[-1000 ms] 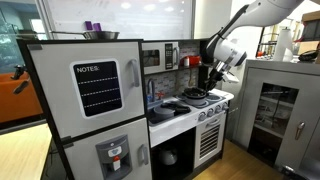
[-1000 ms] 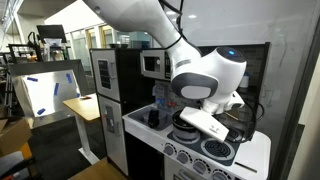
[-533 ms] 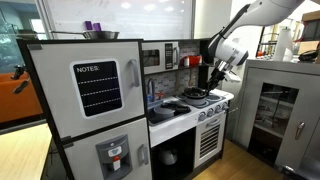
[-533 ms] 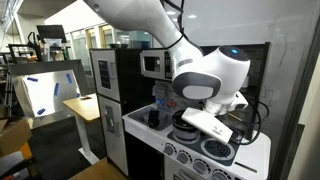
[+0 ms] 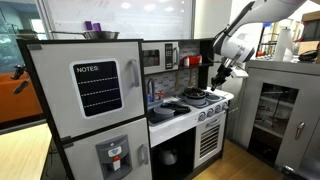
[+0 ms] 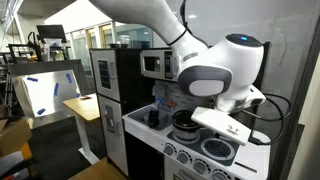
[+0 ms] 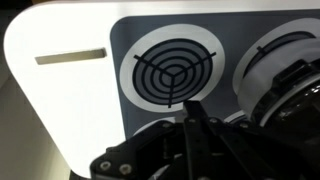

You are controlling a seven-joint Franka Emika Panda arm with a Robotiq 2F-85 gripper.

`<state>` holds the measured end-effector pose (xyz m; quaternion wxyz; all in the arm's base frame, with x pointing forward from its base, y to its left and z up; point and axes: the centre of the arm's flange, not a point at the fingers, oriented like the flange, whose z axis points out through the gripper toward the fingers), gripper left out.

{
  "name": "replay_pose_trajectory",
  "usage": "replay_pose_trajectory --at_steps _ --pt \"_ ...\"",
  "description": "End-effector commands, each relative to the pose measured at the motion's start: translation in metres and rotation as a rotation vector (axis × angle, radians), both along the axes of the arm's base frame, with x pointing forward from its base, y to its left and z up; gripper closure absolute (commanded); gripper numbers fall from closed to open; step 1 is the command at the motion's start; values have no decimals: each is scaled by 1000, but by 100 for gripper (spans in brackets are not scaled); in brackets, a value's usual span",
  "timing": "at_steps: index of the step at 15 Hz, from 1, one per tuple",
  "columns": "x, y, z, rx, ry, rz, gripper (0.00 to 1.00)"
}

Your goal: Push the grey pot to the left side of the stove

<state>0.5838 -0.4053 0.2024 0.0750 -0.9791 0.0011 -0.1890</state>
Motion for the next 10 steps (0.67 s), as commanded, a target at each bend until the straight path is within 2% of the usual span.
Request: replay_pose_trajectory --at_steps 1,5,10 --pt "-14 3 25 -72 -6 -14 100" --pt "-30 0 56 -105 -1 -42 100" --pt "-67 0 93 -161 41 -81 100"
